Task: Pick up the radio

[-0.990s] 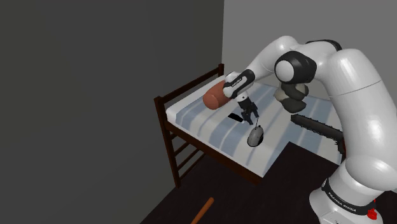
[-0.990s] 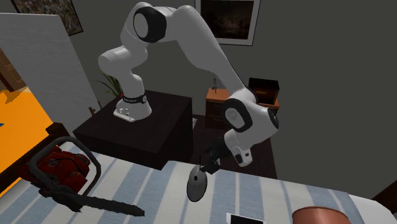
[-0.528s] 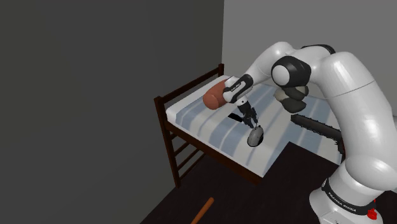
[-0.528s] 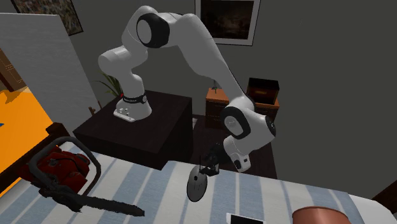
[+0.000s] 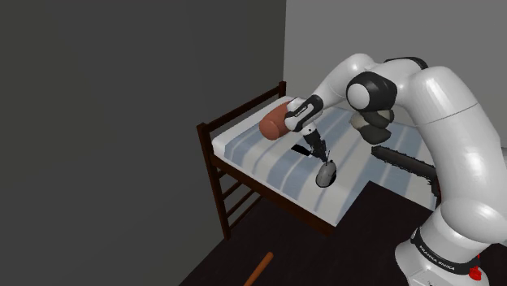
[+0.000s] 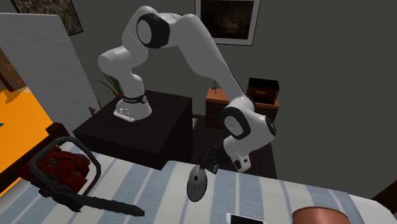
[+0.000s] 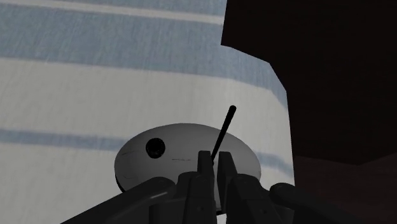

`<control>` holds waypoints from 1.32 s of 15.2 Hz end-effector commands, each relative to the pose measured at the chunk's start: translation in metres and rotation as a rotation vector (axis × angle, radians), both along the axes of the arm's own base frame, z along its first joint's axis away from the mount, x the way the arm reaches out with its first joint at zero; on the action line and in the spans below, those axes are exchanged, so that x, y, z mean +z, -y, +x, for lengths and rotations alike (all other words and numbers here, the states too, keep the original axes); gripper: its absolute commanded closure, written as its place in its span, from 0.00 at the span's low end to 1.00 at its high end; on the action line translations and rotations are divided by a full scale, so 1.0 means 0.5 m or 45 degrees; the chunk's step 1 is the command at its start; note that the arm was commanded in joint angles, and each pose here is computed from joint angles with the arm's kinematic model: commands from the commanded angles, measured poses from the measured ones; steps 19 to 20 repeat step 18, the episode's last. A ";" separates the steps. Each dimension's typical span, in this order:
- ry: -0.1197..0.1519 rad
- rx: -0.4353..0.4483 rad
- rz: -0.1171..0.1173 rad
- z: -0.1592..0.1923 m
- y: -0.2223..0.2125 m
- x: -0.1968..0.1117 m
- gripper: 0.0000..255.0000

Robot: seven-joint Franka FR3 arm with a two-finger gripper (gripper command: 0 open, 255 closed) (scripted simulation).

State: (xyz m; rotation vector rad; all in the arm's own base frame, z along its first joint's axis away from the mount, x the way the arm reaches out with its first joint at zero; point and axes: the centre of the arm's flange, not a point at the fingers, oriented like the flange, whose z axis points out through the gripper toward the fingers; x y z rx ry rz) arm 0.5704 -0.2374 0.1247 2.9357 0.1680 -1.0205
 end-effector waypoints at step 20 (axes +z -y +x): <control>0.000 0.000 -0.001 0.000 0.000 0.160 1.00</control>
